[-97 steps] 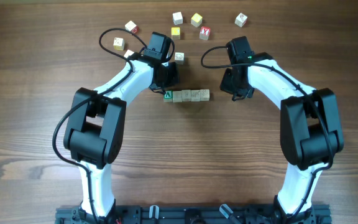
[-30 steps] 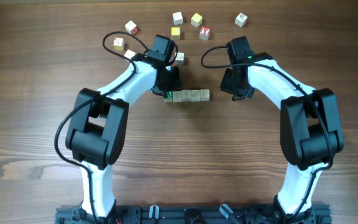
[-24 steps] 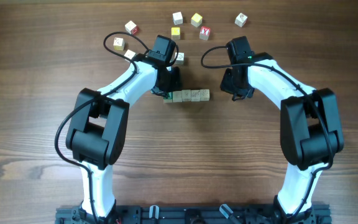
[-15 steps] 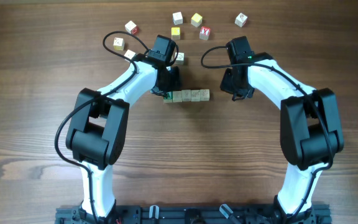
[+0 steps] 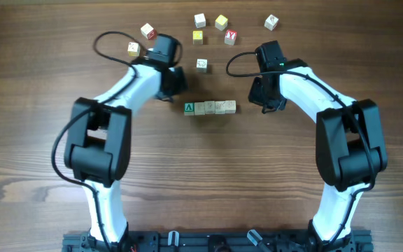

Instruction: Form a horizontal line

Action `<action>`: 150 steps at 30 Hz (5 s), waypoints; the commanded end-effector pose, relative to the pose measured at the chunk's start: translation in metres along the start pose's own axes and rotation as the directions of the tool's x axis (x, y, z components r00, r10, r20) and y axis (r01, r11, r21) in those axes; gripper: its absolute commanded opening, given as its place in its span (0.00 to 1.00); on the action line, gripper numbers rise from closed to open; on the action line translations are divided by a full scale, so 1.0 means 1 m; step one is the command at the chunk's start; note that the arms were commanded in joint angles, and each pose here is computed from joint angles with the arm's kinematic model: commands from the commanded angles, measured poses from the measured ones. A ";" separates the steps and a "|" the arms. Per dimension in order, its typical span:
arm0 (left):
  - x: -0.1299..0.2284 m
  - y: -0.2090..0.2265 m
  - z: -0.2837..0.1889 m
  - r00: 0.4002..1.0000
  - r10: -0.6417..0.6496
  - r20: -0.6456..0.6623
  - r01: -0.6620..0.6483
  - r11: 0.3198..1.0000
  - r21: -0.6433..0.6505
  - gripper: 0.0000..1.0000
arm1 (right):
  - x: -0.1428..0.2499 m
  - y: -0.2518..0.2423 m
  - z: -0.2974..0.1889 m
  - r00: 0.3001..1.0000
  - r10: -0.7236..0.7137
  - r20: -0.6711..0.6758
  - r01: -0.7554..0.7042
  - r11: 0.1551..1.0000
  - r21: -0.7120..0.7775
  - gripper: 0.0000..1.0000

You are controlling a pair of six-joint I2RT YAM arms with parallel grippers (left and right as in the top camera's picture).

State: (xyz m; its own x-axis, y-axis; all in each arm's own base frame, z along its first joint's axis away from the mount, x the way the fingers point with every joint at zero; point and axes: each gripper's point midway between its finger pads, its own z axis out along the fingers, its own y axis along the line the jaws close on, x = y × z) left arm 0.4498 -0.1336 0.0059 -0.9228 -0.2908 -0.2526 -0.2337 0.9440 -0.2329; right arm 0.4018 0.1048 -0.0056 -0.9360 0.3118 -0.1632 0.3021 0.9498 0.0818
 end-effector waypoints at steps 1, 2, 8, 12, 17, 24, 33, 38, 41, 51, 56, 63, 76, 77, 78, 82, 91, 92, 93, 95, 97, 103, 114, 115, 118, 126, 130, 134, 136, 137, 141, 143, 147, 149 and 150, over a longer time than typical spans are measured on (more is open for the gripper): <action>-0.010 0.037 0.001 0.995 -0.097 -0.011 0.096 0.994 -0.055 0.04 | 0.037 -0.014 0.036 0.988 -0.039 -0.146 0.043 0.999 0.019 0.06; -0.009 0.043 0.001 0.994 -0.109 -0.019 0.108 0.992 -0.065 0.04 | 0.035 -0.012 0.036 0.990 -0.045 -0.136 0.047 0.999 0.012 0.06; -0.003 0.064 -0.002 0.986 -0.152 -0.060 0.145 0.984 -0.107 0.04 | 0.006 0.007 0.038 0.999 -0.048 -0.015 0.047 0.997 -0.061 0.06; -0.002 0.064 -0.002 0.986 -0.152 -0.063 0.145 0.983 -0.109 0.04 | -0.008 0.025 0.036 0.998 -0.049 0.038 0.054 0.988 -0.144 0.06; -0.003 0.064 -0.002 0.986 -0.156 -0.062 0.149 0.983 -0.109 0.04 | -0.017 0.057 0.028 0.990 -0.109 0.085 0.130 0.945 -0.301 0.04; -0.003 0.064 -0.002 0.986 -0.156 -0.062 0.148 0.983 -0.109 0.05 | -0.011 0.093 0.012 0.972 -0.212 0.106 0.237 0.840 -0.489 0.04; -0.003 0.064 -0.002 0.986 -0.155 -0.062 0.148 0.983 -0.109 0.04 | 0.005 0.112 0.000 0.938 -0.324 0.126 0.333 0.734 -0.592 0.04; -0.002 0.064 -0.002 0.986 -0.155 -0.062 0.148 0.983 -0.109 0.04 | 0.008 0.111 0.000 0.938 -0.328 0.111 0.327 0.733 -0.597 0.04; -0.002 0.064 -0.002 0.986 -0.155 -0.062 0.148 0.983 -0.109 0.04 | 0.010 0.110 0.001 0.939 -0.329 0.102 0.323 0.735 -0.596 0.04; -0.003 0.064 -0.002 0.986 -0.155 -0.062 0.148 0.983 -0.109 0.04 | 0.016 0.116 -0.005 0.938 -0.337 0.081 0.308 0.703 -0.641 0.04; -0.003 0.064 -0.002 0.986 -0.155 -0.062 0.148 0.983 -0.109 0.04 | 0.001 0.126 -0.016 0.942 -0.313 0.122 0.314 0.690 -0.652 0.04; -0.003 0.064 -0.002 0.986 -0.155 -0.062 0.148 0.983 -0.109 0.04 | -0.021 0.132 -0.041 0.944 -0.308 0.115 0.314 0.744 -0.589 0.04; -0.007 0.076 -0.004 0.988 -0.150 -0.024 0.144 0.974 -0.174 0.04 | 0.001 0.153 -0.027 0.931 -0.330 0.156 0.364 0.859 -0.359 0.04; -0.008 0.079 -0.004 0.989 -0.149 -0.015 0.143 0.971 -0.190 0.04 | 0.001 0.154 -0.027 0.930 -0.328 0.166 0.366 0.866 -0.341 0.05; -0.010 0.083 -0.005 0.989 -0.146 -0.004 0.142 0.968 -0.208 0.04 | 0.001 0.156 -0.027 0.927 -0.332 0.177 0.374 0.868 -0.328 0.05; -0.014 0.093 -0.007 0.990 -0.139 0.029 0.141 0.954 -0.264 0.04 | 0.000 0.159 -0.027 0.922 -0.331 0.203 0.380 0.875 -0.300 0.05; -0.029 0.126 -0.017 0.985 -0.129 0.118 0.166 0.903 -0.396 0.04 | 0.004 0.163 -0.028 0.935 -0.303 0.182 0.349 0.876 -0.333 0.05; -0.030 0.131 -0.018 0.983 -0.140 0.121 0.178 0.901 -0.397 0.04 | 0.006 0.166 -0.029 0.936 -0.307 0.174 0.350 0.869 -0.351 0.04; -0.031 0.135 -0.019 0.979 -0.157 0.127 0.196 0.896 -0.398 0.04 | 0.008 0.167 -0.029 0.936 -0.309 0.167 0.350 0.863 -0.364 0.04; -0.034 0.148 -0.021 0.968 -0.206 0.141 0.246 0.882 -0.401 0.04 | 0.011 0.170 -0.030 0.941 -0.303 0.151 0.339 0.858 -0.386 0.04; -0.036 0.158 -0.023 0.963 -0.226 0.145 0.266 0.874 -0.406 0.04 | 0.012 0.169 -0.030 0.943 -0.300 0.146 0.333 0.860 -0.386 0.04; -0.036 0.173 -0.026 0.955 -0.259 0.144 0.296 0.860 -0.415 0.04 | 0.012 0.165 -0.019 0.943 -0.296 0.152 0.332 0.870 -0.364 0.05; -0.036 0.174 -0.026 0.955 -0.259 0.144 0.296 0.860 -0.416 0.04 | 0.020 0.172 -0.015 0.944 -0.307 0.122 0.330 0.847 -0.417 0.05; -0.036 0.174 -0.026 0.955 -0.260 0.144 0.296 0.860 -0.415 0.04 | 0.021 0.171 -0.014 0.946 -0.304 0.113 0.323 0.851 -0.414 0.04; -0.036 0.174 -0.026 0.955 -0.259 0.144 0.296 0.860 -0.416 0.04 | 0.026 0.167 -0.013 0.948 -0.305 0.090 0.315 0.859 -0.405 0.04; -0.036 0.174 -0.026 0.955 -0.260 0.144 0.296 0.860 -0.416 0.04 | 0.033 0.163 -0.012 0.953 -0.298 0.048 0.291 0.867 -0.405 0.05; -0.036 0.174 -0.026 0.955 -0.260 0.144 0.296 0.860 -0.416 0.04 | 0.036 0.160 -0.010 0.953 -0.300 0.029 0.287 0.872 -0.396 0.04; -0.036 0.174 -0.026 0.955 -0.260 0.144 0.296 0.860 -0.416 0.04 | 0.038 0.159 -0.010 0.954 -0.301 0.022 0.285 0.874 -0.393 0.04; -0.036 0.174 -0.026 0.955 -0.260 0.144 0.296 0.860 -0.416 0.04 | 0.038 0.159 -0.010 0.953 -0.302 0.020 0.285 0.873 -0.397 0.04; -0.036 0.174 -0.026 0.955 -0.260 0.144 0.296 0.860 -0.416 0.04 | 0.039 0.160 -0.011 0.953 -0.302 0.017 0.284 0.871 -0.401 0.04; -0.036 0.174 -0.026 0.955 -0.260 0.144 0.296 0.860 -0.416 0.04 | 0.044 0.163 -0.013 0.951 -0.311 -0.002 0.280 0.858 -0.431 0.04; -0.036 0.174 -0.026 0.955 -0.260 0.144 0.296 0.860 -0.416 0.04 | 0.044 0.163 -0.013 0.951 -0.311 -0.004 0.279 0.859 -0.429 0.04; -0.036 0.174 -0.026 0.955 -0.259 0.144 0.296 0.860 -0.416 0.04 | 0.047 0.160 -0.012 0.950 -0.311 -0.018 0.275 0.863 -0.423 0.04; -0.036 0.174 -0.026 0.955 -0.260 0.144 0.296 0.860 -0.416 0.04 | 0.048 0.159 -0.012 0.950 -0.312 -0.024 0.273 0.866 -0.419 0.05; -0.036 0.174 -0.026 0.955 -0.260 0.144 0.296 0.860 -0.416 0.04 | 0.049 0.158 -0.011 0.950 -0.312 -0.026 0.273 0.866 -0.418 0.04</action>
State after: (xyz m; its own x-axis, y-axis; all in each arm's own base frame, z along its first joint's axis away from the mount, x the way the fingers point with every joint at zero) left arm 0.4371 0.0414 0.0036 -0.7825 -0.5367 -0.3157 -0.5888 0.8027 0.0949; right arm 0.4091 0.2705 0.0230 -0.9802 0.0010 -0.1981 -0.0866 0.8974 0.4326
